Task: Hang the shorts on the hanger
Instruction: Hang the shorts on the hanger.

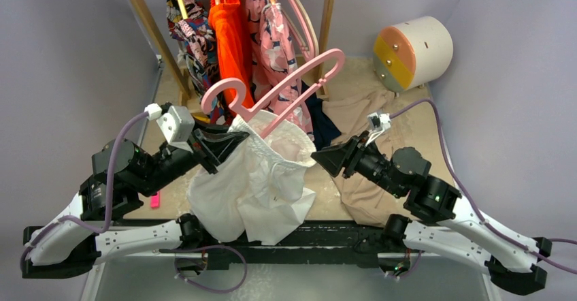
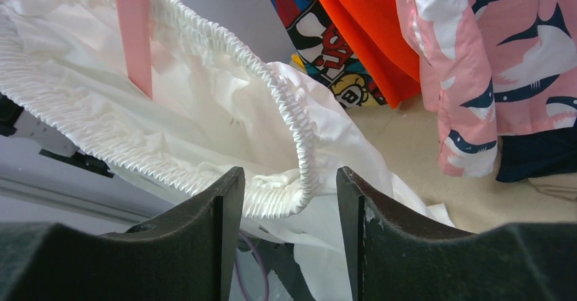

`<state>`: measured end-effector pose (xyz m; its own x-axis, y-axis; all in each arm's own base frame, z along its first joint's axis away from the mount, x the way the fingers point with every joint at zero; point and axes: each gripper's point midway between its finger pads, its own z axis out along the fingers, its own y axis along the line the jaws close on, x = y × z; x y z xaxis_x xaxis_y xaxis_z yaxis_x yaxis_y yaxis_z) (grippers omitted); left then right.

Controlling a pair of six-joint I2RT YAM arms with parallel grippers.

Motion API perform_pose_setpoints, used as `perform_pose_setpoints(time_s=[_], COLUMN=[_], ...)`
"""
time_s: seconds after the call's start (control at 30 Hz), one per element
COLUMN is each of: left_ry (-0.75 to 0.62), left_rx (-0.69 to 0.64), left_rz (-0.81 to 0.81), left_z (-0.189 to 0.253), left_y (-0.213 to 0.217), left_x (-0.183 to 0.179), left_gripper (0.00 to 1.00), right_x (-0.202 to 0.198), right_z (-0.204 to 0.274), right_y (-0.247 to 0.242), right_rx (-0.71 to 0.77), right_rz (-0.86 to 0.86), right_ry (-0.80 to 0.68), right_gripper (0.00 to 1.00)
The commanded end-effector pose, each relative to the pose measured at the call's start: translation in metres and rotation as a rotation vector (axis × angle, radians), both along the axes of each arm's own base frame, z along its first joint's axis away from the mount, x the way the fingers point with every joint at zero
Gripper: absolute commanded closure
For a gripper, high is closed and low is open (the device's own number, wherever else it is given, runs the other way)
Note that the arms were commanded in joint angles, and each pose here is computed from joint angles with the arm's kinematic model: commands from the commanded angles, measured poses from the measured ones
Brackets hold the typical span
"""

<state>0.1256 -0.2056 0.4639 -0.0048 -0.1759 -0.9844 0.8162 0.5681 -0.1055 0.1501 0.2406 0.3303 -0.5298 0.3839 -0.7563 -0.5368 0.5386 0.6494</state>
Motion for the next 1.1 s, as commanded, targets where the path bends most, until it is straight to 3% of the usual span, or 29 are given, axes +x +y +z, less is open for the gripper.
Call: perform_pose_setpoints(time_s=[0.0, 0.2, 0.4, 0.5, 0.7, 1.07], left_ry=[-0.033, -0.033, -0.023, -0.018, 0.017, 0.138], left_rx=[-0.085, -0.083, -0.083, -0.083, -0.054, 0.090], left_rz=[0.012, 0.011, 0.015, 0.010, -0.062, -0.190], left_z=[0.024, 0.026, 0.024, 0.024, 0.016, -0.032], left_y=[0.005, 0.005, 0.008, 0.009, 0.011, 0.006], left_x=[0.000, 0.000, 0.000, -0.002, -0.017, -0.042], left_gripper=[1.00, 1.00, 1.00, 1.00, 1.00, 1.00], right_x=[0.003, 0.005, 0.008, 0.024, 0.037, 0.040], right_z=[0.004, 0.000, 0.001, 0.000, -0.026, -0.015], right_y=[0.007, 0.013, 0.013, -0.001, -0.041, -0.084], right_rx=[0.046, 0.022, 0.013, -0.024, -0.176, -0.237], right_rz=[-0.004, 0.002, -0.008, -0.119, -0.311, -0.462], right_ry=[0.013, 0.024, 0.005, -0.005, 0.073, 0.072], right_gripper=[0.48, 0.54, 0.83, 1.00, 1.00, 1.00])
